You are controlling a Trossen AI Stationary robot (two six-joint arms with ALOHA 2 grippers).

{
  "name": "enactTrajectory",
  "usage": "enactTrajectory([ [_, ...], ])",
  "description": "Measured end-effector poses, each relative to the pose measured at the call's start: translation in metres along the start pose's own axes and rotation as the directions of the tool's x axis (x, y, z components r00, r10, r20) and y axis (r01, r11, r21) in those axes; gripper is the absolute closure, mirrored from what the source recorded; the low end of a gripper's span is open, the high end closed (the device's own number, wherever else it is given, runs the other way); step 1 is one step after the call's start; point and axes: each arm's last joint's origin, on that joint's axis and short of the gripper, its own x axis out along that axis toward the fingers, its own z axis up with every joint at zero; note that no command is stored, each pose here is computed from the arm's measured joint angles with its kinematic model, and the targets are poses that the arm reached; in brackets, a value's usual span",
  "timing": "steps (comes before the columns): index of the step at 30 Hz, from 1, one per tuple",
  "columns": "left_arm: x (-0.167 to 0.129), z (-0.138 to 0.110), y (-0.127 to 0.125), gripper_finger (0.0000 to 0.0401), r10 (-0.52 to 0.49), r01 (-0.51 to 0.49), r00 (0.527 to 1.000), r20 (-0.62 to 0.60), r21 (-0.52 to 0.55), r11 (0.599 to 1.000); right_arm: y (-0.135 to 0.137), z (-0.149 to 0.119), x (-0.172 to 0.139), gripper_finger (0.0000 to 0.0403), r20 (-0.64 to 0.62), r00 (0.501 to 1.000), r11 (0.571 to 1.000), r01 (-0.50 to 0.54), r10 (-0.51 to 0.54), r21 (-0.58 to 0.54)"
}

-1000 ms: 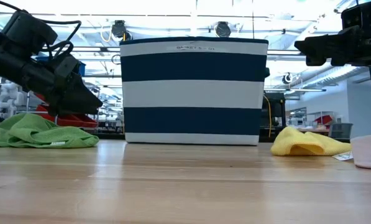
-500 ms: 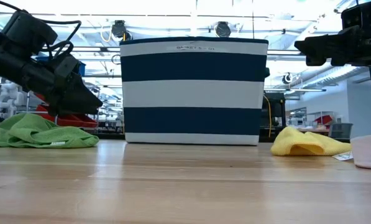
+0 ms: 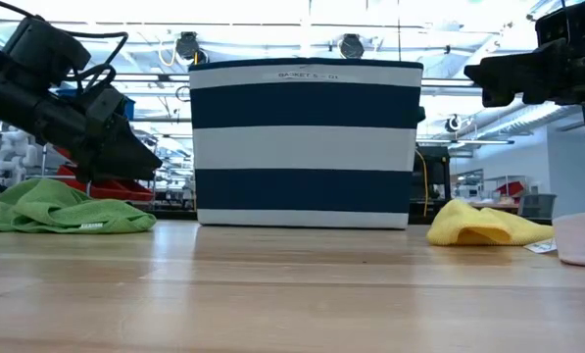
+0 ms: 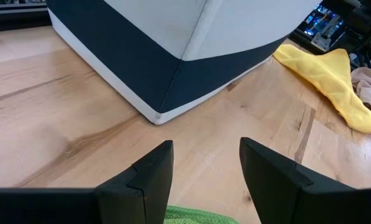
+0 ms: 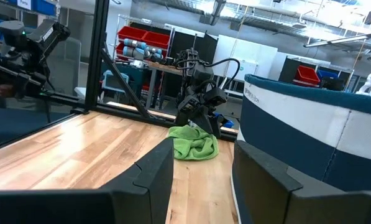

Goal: Fold towel
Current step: Fold the yellow towel

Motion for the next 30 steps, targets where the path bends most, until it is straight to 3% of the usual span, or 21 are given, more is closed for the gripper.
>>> enactTrajectory([
  [30,0.0,0.0003,-0.0003,0.0209,-0.003,0.003,1.0,0.004,-0.002,1.0,0.0,0.0,0.0,0.0248,0.0,1.0,1.0,0.0,0.0,0.0],
])
